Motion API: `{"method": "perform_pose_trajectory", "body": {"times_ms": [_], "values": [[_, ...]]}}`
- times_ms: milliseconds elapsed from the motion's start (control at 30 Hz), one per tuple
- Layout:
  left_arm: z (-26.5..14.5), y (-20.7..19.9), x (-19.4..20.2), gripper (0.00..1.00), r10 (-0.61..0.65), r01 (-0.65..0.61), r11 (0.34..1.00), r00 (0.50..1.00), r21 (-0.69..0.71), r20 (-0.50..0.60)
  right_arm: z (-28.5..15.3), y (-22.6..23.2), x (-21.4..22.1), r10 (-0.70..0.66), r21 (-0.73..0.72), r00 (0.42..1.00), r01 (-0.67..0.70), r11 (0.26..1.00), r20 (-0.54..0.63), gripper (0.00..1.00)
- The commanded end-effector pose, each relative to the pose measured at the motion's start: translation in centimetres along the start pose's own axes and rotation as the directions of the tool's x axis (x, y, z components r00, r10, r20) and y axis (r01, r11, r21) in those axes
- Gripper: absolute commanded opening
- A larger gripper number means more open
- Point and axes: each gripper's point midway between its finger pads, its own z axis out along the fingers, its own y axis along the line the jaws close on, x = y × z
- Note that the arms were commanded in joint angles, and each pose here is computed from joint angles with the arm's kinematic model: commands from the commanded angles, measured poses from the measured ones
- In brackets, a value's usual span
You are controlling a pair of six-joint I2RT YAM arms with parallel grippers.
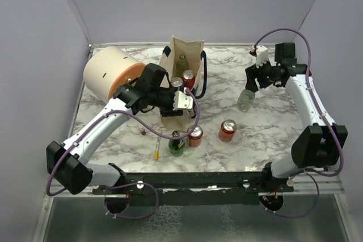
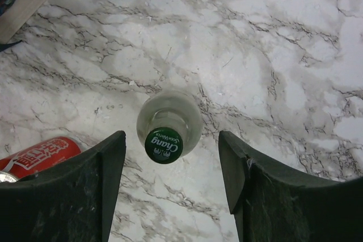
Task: Place the beverage into the canvas bag
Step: Pick up the drink from the center of the board.
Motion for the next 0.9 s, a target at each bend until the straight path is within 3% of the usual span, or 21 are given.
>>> {"method": "perform_pose_trajectory", "body": {"times_ms": [0, 433, 867], "values": [[-0.7, 0.1, -1.0, 0.52, 0.029, -0.028, 0.999, 0.999, -0.021, 0.035, 0.5, -1.1, -0.1, 0.011, 0.02, 1.0, -0.011, 1.0, -0.025, 0.64], [-0.6, 0.2, -0.8, 0.52, 0.03, -0.03, 0.999, 0.999, -0.02, 0.03, 1.8, -0.5, 1.8, 0.009, -0.026, 0.997, -0.011, 1.0, -0.082, 0.52], [-0.5, 0.1, -0.7, 0.52, 0.032, -0.032, 0.999, 0.999, -0.014, 0.025, 2.2, -0.1, 3.3, 0.01, -0.036, 0.994, -0.014, 0.999, -0.108, 0.48]]}}
